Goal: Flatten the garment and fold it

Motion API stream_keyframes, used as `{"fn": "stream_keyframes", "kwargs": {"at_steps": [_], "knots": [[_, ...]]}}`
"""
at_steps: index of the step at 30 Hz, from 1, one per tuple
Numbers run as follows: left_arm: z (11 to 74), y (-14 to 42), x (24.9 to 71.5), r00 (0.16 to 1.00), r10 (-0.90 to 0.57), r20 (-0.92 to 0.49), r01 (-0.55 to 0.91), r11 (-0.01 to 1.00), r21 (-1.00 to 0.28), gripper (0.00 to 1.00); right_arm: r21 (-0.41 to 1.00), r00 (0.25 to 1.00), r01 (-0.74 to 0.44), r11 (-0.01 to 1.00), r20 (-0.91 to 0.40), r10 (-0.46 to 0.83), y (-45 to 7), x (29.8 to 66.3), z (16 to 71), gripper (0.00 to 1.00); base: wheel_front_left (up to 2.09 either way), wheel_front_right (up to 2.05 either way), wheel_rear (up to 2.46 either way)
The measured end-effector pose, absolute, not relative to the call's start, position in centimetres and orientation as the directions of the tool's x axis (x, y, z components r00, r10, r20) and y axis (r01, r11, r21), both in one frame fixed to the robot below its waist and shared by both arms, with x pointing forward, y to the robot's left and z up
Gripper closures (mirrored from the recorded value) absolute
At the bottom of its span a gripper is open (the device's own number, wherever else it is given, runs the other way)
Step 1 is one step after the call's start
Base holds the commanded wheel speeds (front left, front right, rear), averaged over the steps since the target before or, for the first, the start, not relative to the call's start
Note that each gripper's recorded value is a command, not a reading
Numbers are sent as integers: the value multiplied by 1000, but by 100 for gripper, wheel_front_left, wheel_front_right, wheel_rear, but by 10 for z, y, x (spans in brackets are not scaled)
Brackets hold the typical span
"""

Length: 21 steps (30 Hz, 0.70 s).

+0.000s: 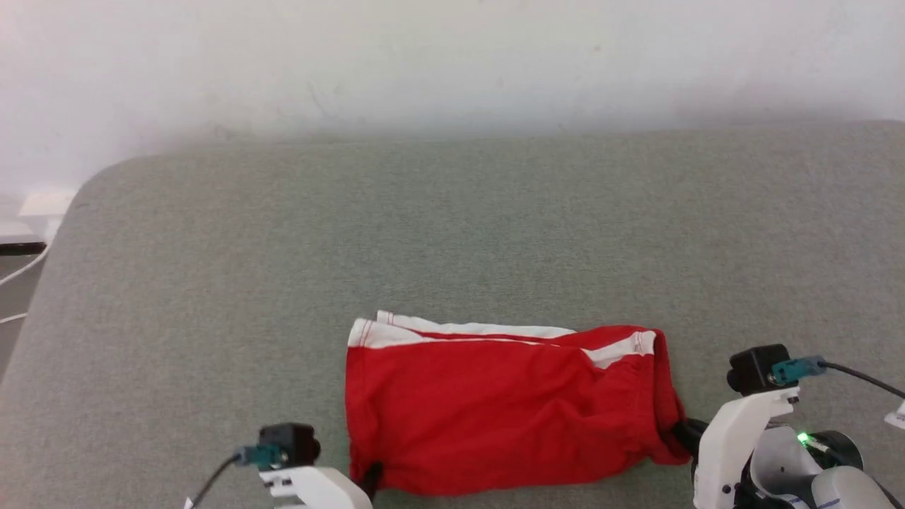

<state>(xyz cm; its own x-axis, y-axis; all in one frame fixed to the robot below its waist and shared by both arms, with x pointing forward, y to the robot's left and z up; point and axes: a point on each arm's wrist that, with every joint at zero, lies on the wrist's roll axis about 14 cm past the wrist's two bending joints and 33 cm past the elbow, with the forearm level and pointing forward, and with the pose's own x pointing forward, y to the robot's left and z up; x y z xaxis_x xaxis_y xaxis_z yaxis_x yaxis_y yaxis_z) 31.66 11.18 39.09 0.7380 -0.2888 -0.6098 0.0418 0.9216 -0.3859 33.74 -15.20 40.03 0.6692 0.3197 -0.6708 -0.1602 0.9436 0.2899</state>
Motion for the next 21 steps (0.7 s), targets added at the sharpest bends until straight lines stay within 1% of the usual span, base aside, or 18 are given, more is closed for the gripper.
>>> {"fn": "stream_keyframes", "kwargs": {"at_steps": [1,2,5,8,13,17,21], "knots": [[388,110,312,734,-289,-615,24,916,-401,27,283,679,-160,946,-663,314,-152,339,400,24,0,0,0],[385,107,308,727,-292,-622,15,912,-410,0,275,684,-162,948,-661,309,-152,339,399,0,0,0,0],[386,108,309,755,-271,-598,-6,908,-419,0,272,716,-158,949,-630,300,-152,339,399,0,0,0,0],[397,114,319,815,-236,-529,-14,906,-424,0,220,768,-156,963,-586,258,-161,338,404,0,0,0,0],[419,130,330,888,-188,-420,1,914,-406,0,190,821,-141,972,-525,222,-168,325,419,0,0,0,0],[449,146,342,954,-126,-274,19,932,-362,0,178,864,-134,975,-462,203,-174,326,446,0,0,0,0],[485,164,353,995,-45,-89,17,957,-289,0,184,864,-168,968,-446,235,-161,330,466,0,0,0,0]]}}
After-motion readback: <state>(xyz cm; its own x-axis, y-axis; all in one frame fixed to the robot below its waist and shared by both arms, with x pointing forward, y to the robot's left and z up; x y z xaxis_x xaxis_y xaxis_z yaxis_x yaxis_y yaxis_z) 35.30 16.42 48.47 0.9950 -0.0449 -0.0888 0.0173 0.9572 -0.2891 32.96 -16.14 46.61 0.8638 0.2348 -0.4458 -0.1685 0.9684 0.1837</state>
